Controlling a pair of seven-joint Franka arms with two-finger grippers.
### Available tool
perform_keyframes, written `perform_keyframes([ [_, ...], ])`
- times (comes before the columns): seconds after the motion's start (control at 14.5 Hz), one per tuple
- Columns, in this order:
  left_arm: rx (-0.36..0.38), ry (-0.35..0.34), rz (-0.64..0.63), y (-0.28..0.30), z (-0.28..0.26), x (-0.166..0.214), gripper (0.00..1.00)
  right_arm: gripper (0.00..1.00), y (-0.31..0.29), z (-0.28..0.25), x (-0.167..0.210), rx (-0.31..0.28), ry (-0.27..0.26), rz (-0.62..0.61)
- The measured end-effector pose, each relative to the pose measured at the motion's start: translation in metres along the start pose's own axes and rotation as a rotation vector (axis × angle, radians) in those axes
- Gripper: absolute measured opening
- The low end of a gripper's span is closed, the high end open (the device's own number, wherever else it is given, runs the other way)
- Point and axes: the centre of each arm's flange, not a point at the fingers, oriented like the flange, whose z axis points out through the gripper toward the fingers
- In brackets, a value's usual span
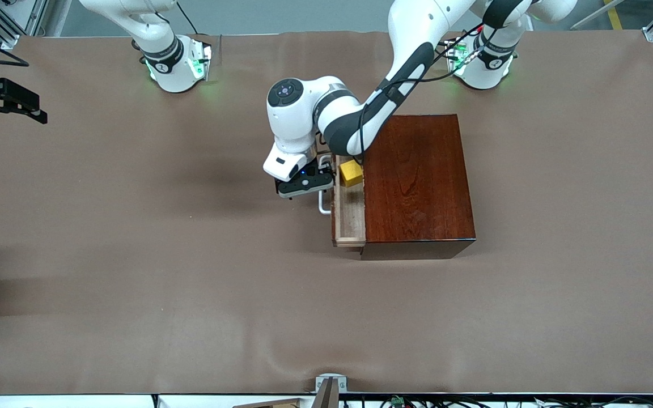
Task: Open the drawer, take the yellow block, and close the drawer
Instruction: 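Pull the drawer out of the box with the left gripper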
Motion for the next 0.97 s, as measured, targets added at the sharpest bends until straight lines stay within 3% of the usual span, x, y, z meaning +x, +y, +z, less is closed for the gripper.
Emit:
perform_keyframes([
  [0.14, -0.016, 0.005, -0.031, 0.002, 0.000, -0.001, 1.00, 1.00, 0.000, 0.000, 0.000, 0.000, -0.002, 0.000],
  [0.55, -0.154, 0.019, -0.107, 0.018, -0.007, -0.006, 1.00, 1.00, 0.001, 0.001, -0.001, 0.002, -0.006, 0.003],
  [0.97, -0.188, 0.031, -0.102, 0.023, -0.015, -0.002, 1.00, 1.00, 0.006, 0.001, -0.002, 0.003, -0.009, 0.012],
])
